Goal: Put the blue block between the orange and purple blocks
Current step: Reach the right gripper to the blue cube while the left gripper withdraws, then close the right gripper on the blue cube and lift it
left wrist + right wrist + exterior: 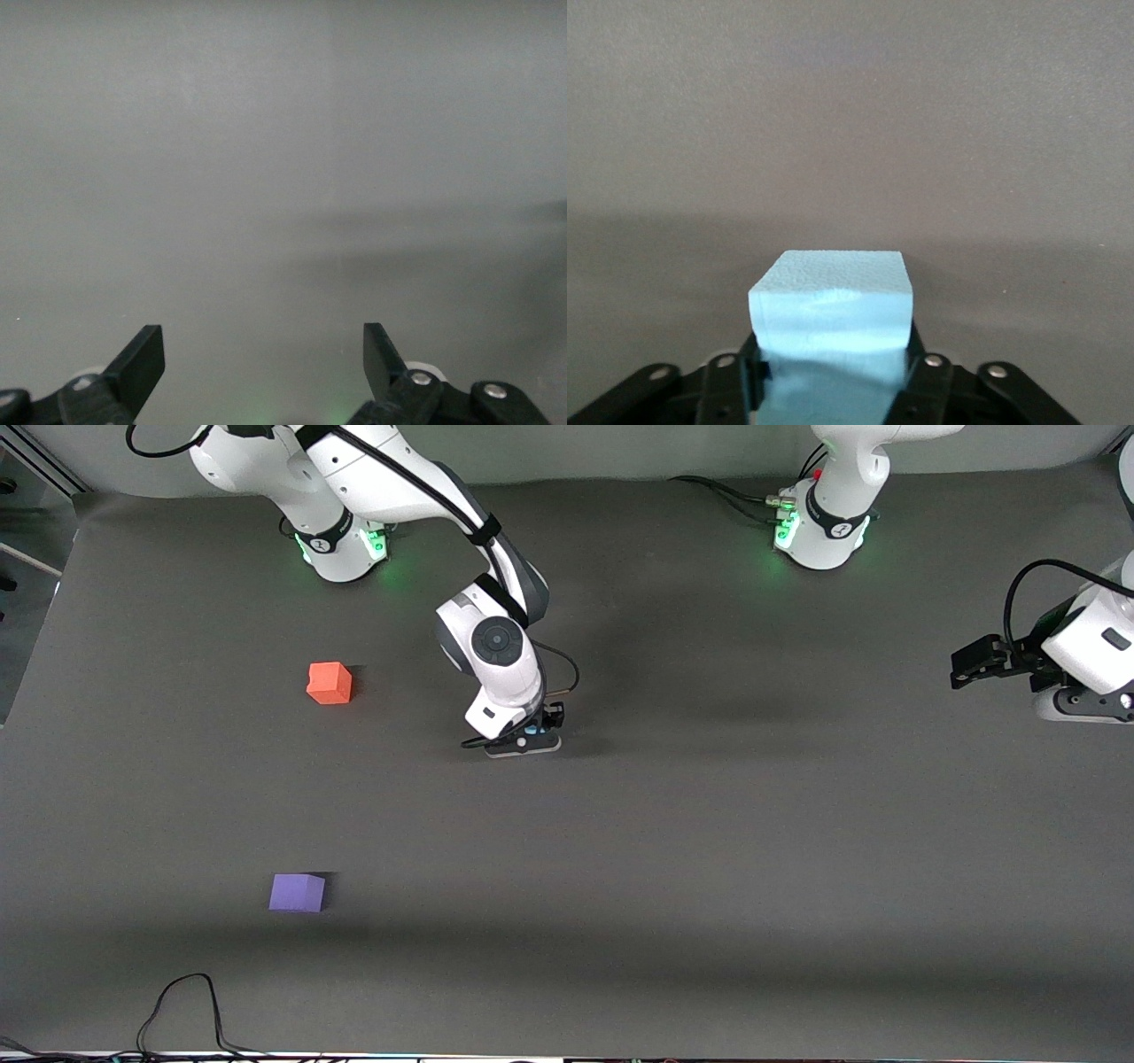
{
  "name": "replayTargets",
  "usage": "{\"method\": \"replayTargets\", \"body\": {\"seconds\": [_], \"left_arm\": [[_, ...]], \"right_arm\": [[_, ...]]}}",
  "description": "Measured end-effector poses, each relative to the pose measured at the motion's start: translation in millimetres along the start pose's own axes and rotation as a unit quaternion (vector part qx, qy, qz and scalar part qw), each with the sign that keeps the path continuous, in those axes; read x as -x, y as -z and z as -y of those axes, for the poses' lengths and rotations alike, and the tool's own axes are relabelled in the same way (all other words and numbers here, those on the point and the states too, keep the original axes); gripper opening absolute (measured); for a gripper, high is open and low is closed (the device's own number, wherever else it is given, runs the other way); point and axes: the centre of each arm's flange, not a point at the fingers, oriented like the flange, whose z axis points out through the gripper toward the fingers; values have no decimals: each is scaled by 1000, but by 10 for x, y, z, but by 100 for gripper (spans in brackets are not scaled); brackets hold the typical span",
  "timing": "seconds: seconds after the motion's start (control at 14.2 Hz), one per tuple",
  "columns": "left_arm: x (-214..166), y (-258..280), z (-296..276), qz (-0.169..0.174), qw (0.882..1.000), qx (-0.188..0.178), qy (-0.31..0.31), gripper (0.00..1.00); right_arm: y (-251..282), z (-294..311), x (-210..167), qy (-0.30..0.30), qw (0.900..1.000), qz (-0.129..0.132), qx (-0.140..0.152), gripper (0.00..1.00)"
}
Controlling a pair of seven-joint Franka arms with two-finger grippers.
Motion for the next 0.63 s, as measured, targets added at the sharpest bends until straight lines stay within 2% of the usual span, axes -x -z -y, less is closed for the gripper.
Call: {"method": "replayTargets", "body": {"seconds": [0.21, 0.35, 0.49, 0.63], "left_arm": [[1, 1, 18, 0, 1000, 0, 1, 100], [2, 3, 42, 0, 1000, 0, 3, 100], [1, 6, 44, -1, 1000, 0, 3, 100], [1, 13, 39, -1, 1000, 0, 3, 100]], "right_arm": [[50, -15, -47, -4, 1000, -6, -3, 53], [319, -84, -206, -8, 1000, -15, 0, 53], [935, -197, -449, -16, 1000, -7, 9, 53], [1783, -313, -644, -19, 1000, 6, 12, 53]]}}
